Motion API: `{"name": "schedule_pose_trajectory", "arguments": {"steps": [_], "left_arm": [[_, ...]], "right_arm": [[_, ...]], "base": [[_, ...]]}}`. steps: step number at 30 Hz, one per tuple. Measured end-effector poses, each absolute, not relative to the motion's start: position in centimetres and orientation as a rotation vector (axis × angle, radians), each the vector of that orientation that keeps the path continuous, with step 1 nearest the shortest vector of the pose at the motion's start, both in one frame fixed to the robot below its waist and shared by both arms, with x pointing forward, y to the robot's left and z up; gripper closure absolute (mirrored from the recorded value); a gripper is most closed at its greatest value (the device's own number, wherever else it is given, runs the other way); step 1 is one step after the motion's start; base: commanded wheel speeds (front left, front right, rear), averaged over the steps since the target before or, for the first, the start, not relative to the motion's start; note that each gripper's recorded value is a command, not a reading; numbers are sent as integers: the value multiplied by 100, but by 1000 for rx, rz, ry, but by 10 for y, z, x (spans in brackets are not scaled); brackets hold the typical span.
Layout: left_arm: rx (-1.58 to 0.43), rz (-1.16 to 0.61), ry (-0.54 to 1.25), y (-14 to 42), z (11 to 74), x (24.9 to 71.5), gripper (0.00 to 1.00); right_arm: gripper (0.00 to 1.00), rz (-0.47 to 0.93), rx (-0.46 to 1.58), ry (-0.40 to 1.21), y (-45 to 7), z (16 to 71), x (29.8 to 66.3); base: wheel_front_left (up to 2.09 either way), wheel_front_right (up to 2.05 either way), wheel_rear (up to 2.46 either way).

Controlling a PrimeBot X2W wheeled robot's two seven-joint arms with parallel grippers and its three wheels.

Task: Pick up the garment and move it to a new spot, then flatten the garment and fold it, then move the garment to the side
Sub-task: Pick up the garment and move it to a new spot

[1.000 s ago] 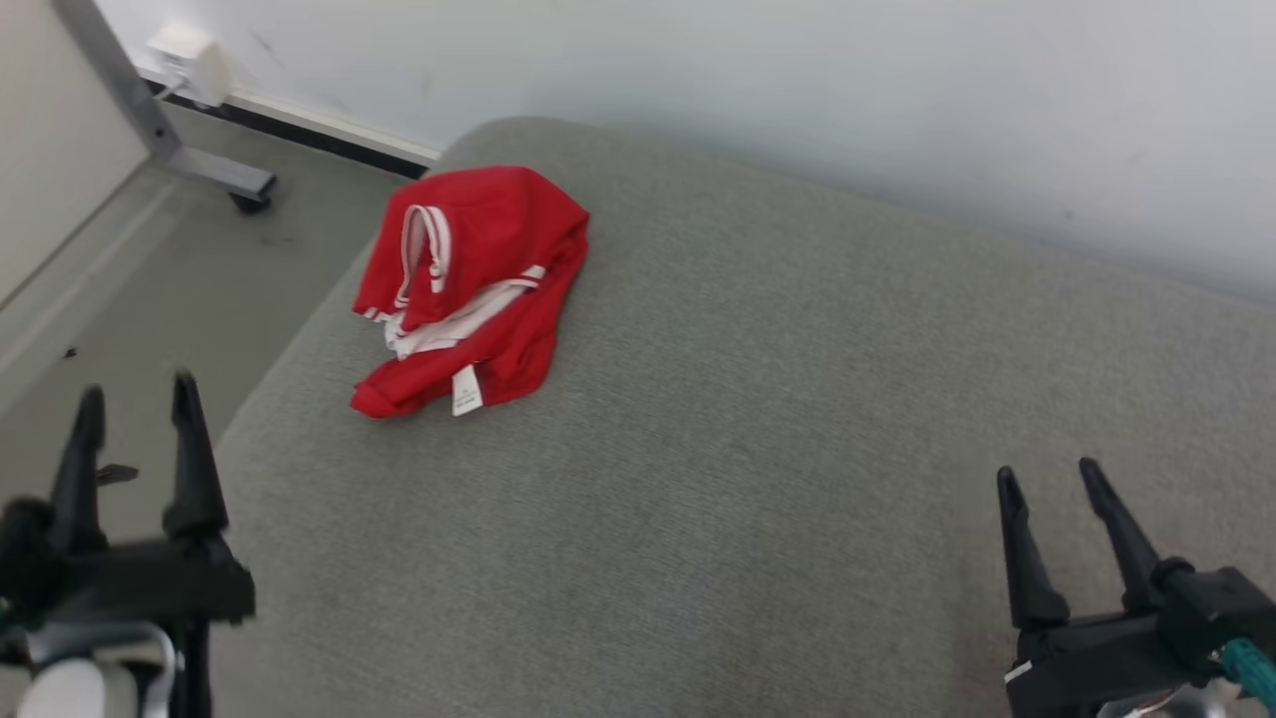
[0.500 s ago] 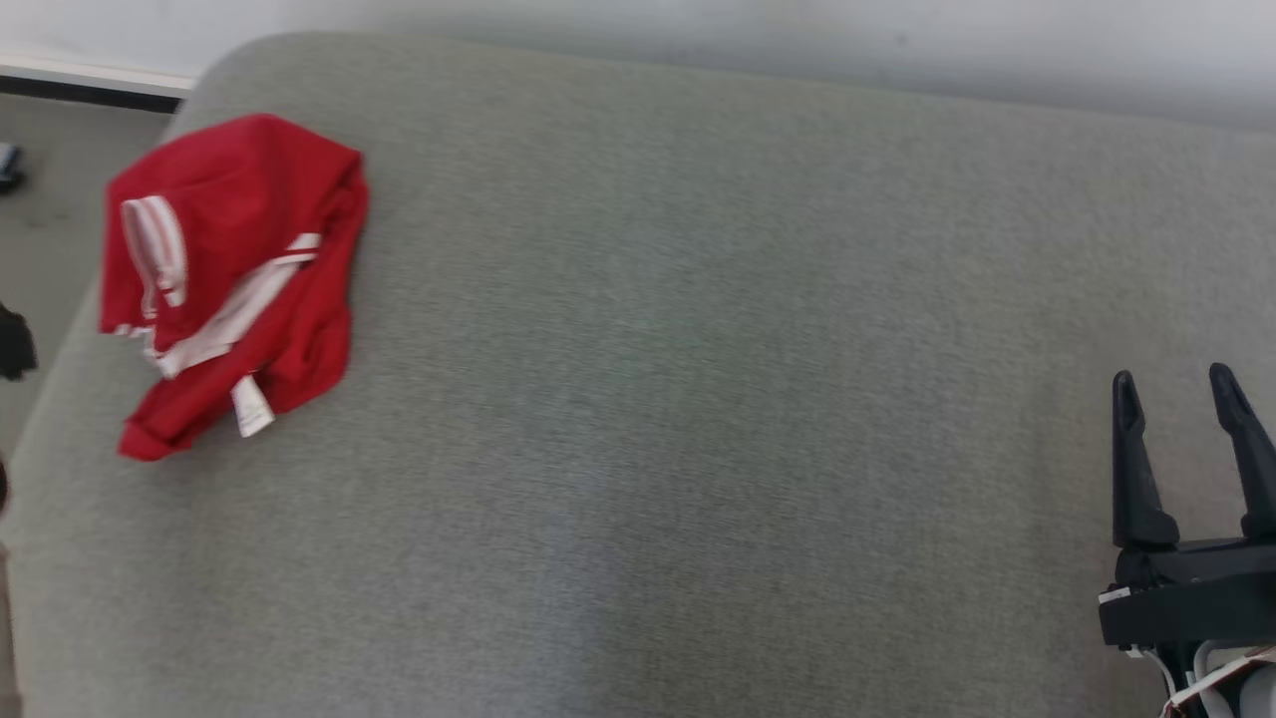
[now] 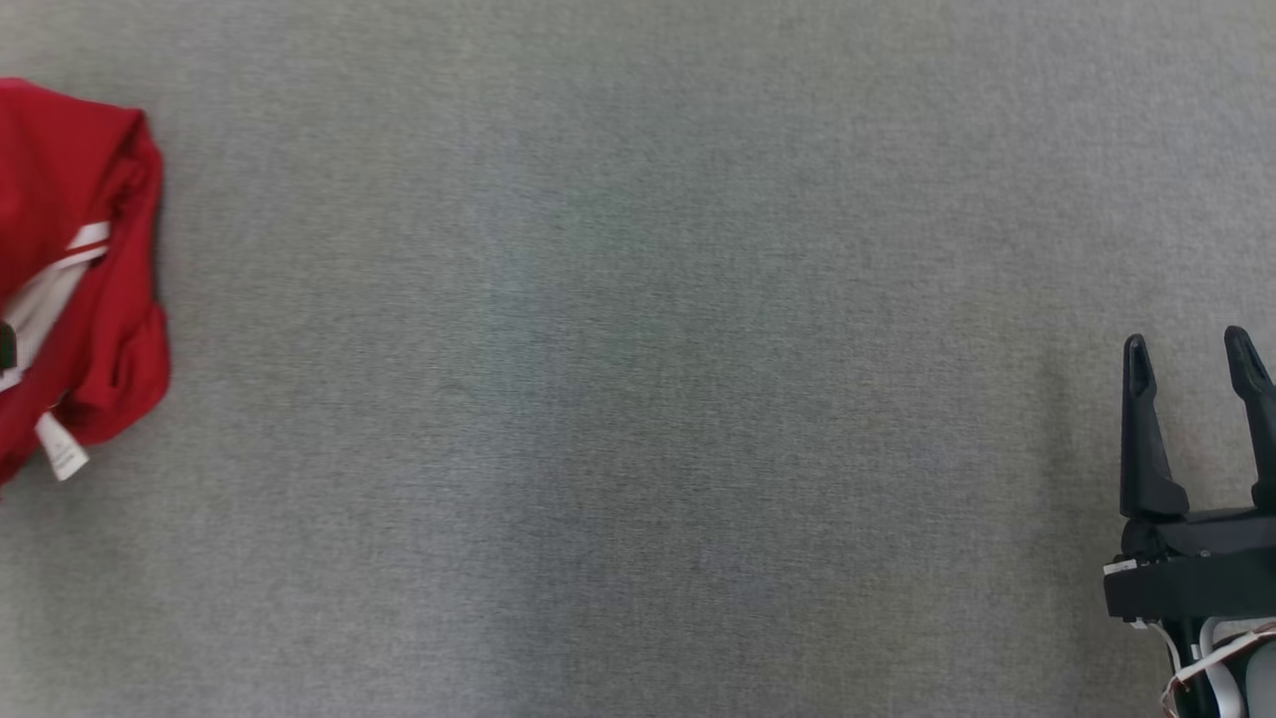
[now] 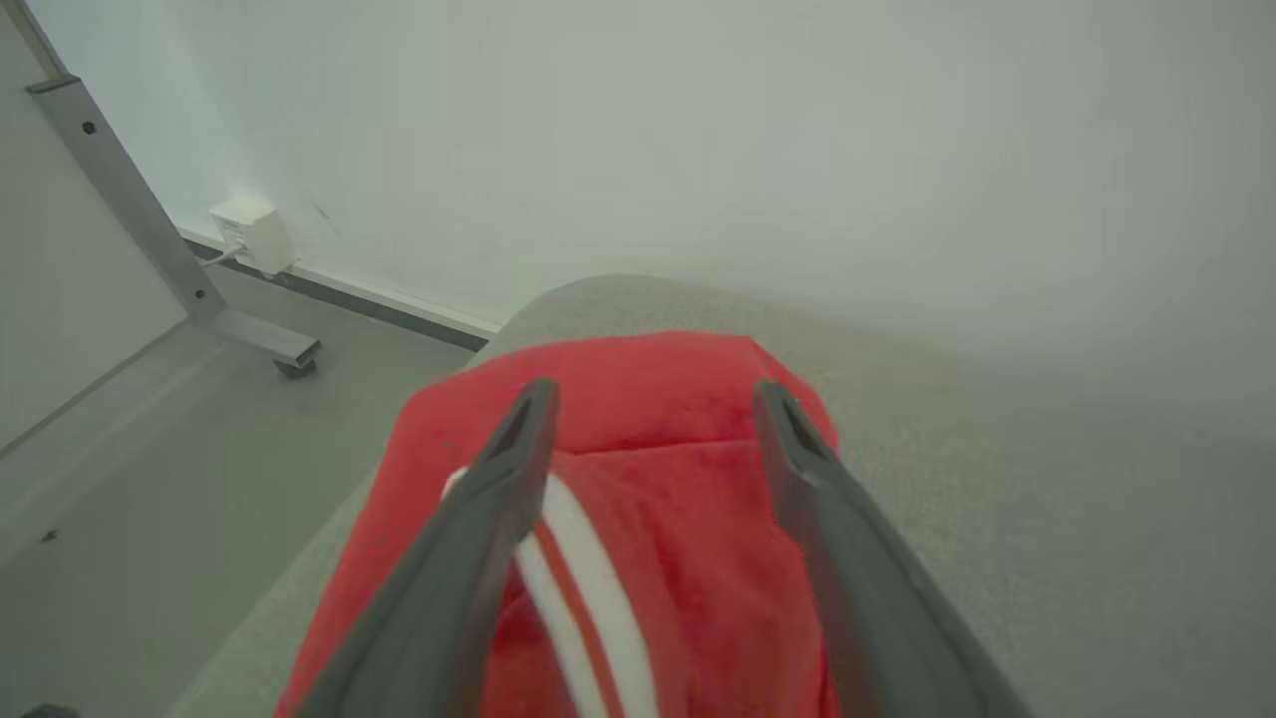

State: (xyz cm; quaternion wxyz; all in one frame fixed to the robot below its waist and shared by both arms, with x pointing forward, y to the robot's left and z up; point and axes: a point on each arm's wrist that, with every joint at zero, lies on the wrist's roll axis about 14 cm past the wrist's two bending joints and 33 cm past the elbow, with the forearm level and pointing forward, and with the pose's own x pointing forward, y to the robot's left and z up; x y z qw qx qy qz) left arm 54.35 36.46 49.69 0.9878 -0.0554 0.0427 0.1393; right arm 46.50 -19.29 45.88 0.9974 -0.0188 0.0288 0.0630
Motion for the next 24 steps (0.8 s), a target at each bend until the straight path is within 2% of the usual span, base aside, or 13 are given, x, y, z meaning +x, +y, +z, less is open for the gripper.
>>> {"name": "schedule_pose_trajectory", "arguments": {"steps": [7,11,12,13,18,24], "left_arm": [[-183,292,458,355,406,527,0],[-220,301,571,352,386,515,0],[-224,300,596,351,383,513,56],[-237,300,606,350,382,512,100],[-211,299,537,352,395,515,100],[-128,306,328,370,447,524,100]], "right_arm": [[0,112,-33,80,-196,450,463],[0,108,-31,81,-196,450,461],[0,109,-31,80,-196,451,461],[0,109,-30,76,-195,452,461],[0,111,-28,62,-194,458,461],[0,117,-4,43,-188,466,457]], "base": [[0,0,0],[0,0,0],[0,0,0],[0,0,0],[0,0,0],[0,0,0]]}}
